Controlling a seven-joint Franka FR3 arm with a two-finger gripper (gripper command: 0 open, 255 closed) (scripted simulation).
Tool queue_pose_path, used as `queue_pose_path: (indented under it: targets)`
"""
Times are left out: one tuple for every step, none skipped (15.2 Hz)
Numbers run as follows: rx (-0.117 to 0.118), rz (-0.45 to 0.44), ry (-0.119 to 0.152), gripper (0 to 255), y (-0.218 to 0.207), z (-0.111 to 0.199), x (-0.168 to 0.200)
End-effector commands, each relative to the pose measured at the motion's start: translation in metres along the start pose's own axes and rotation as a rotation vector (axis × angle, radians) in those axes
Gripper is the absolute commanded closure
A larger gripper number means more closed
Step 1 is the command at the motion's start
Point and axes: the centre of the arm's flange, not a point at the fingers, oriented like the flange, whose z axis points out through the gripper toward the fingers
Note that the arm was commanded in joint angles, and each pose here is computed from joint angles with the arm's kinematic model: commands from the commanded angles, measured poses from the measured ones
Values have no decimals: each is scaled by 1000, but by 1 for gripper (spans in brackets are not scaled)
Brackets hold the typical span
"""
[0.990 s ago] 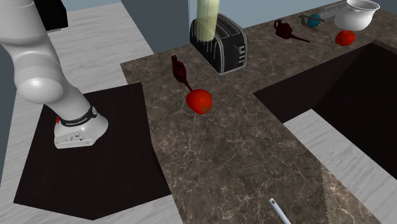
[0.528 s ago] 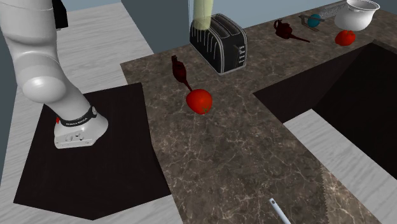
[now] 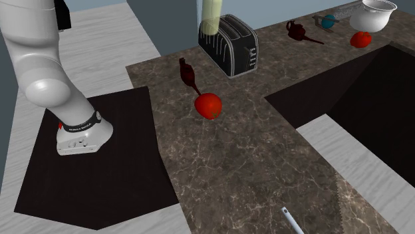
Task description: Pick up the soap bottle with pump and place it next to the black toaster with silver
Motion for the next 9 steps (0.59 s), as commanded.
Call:
queue_pose_path:
  targets:
    - [1,0,1,255,1,11,0]
    - [1,0,1,255,2,16,1]
    - [1,0,1,255,2,21,1]
    - [1,0,1,255,2,26,2]
    - [1,0,1,255,3,32,2]
    - [1,0,1,255,3,37,3]
    - [1,0,1,255,3,42,3]
    - [1,0,1,255,4,47,4]
    - [1,0,1,255,4,53,4]
